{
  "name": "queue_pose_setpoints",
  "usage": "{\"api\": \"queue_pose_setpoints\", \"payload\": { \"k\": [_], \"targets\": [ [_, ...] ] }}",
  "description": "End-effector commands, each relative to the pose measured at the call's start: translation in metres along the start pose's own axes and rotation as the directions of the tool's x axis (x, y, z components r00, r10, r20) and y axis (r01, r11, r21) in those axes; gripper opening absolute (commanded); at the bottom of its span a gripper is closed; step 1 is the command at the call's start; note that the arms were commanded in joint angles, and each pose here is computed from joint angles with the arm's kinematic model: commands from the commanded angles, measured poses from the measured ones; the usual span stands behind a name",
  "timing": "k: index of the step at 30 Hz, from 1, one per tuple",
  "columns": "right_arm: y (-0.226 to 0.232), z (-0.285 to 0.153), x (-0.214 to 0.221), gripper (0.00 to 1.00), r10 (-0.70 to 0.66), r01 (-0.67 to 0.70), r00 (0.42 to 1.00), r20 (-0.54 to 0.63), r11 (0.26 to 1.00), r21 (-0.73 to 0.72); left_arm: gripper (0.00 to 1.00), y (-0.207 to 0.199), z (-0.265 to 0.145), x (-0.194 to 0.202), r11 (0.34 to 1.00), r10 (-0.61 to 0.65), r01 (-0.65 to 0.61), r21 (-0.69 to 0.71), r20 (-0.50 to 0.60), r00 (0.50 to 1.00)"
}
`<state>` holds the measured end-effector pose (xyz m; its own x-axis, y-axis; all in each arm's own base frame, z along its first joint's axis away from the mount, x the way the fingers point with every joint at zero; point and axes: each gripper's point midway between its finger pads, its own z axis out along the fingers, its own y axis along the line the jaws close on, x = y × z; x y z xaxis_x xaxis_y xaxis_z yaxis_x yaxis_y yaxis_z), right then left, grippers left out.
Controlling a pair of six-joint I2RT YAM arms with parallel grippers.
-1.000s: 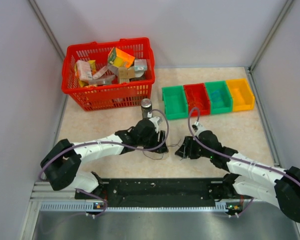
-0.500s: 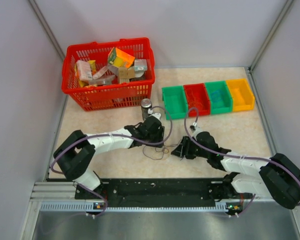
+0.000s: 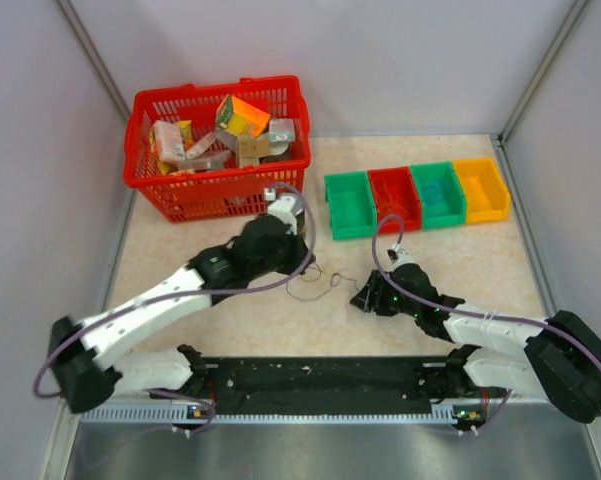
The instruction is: Untangle the cables
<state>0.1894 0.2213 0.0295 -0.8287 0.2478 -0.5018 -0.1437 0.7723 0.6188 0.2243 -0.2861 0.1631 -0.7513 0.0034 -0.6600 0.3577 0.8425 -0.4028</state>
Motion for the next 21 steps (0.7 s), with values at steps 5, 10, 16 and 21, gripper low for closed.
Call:
{"api": "queue_pose_setpoints", "payload": {
  "k": [5,10,16,21],
  "targets": [
    [-0.046,-0.004,0.002,0.48,-0.023,0.017,0.999,0.023,0.974,0.224,0.0,-0.067,-0.206,-0.134,0.922,0.038,-0.265,0.283,0.614,0.789],
    [-0.051,-0.004,0.005,0.47,-0.011,0.007,1.0,0.012,0.969,0.246,0.0,-0.064,-0.291,-0.153,0.891,0.021,-0.367,0.267,0.783,0.622],
    [0.001,-0.014,-0.005,0.54,-0.172,0.173,0.985,-0.034,0.985,0.026,0.0,-0.046,-0.266,-0.149,0.937,-0.012,-0.252,0.241,0.744,0.668],
    [0.055,-0.055,-0.035,0.7,-0.317,0.32,0.947,0.05,0.941,-0.111,0.0,-0.048,-0.207,-0.126,0.942,0.013,-0.222,0.253,0.631,0.775]
  ]
}}
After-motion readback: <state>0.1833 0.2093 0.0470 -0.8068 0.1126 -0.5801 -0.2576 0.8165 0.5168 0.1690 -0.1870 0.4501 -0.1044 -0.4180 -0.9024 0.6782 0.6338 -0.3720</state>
